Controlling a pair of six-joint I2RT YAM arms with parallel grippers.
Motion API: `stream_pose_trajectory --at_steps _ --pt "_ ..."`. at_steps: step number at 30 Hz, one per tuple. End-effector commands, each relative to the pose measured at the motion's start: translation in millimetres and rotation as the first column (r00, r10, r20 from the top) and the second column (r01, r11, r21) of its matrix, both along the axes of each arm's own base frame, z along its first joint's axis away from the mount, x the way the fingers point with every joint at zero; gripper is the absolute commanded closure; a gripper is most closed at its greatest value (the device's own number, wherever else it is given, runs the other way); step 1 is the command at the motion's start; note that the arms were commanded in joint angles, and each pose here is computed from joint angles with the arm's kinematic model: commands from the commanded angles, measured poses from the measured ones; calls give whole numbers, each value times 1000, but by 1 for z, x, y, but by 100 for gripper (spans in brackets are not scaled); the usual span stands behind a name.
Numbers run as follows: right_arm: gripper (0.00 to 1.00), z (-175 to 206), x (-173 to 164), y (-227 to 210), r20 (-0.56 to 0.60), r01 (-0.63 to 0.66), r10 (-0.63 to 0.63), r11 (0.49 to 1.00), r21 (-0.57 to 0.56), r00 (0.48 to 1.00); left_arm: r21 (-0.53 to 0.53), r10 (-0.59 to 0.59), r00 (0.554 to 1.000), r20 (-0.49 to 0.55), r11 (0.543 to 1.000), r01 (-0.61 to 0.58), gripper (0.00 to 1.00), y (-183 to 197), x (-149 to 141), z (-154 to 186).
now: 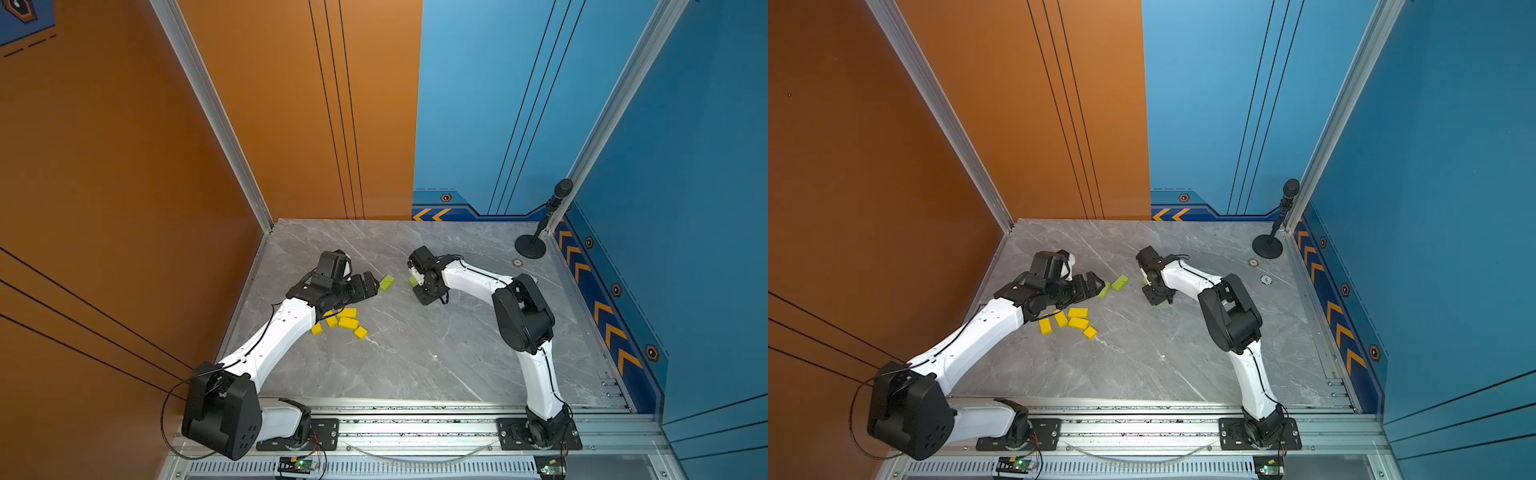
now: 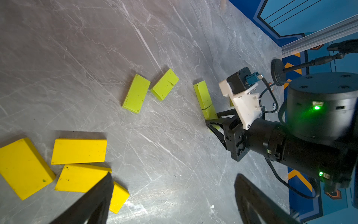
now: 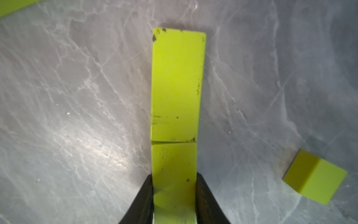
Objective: Assemble the letter v with building blocks
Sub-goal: Assemble the building block at the center of the board.
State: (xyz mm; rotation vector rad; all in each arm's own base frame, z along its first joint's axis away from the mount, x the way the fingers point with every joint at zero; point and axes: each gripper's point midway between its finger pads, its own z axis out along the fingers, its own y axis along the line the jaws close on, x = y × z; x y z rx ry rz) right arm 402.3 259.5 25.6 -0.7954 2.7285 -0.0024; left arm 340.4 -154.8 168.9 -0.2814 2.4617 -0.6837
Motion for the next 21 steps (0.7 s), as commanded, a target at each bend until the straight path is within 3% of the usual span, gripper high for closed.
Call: stream_pose_trajectory --at_steps 1,21 --pt "66 -1 -6 3 -25 9 -9 1000 9 1000 22 -9 1000 5 1000 9 2 -1 1 4" --pt "65 -9 -2 -6 -36 15 -16 1000 -5 999 22 -12 1000 -1 1000 12 2 -2 1 2"
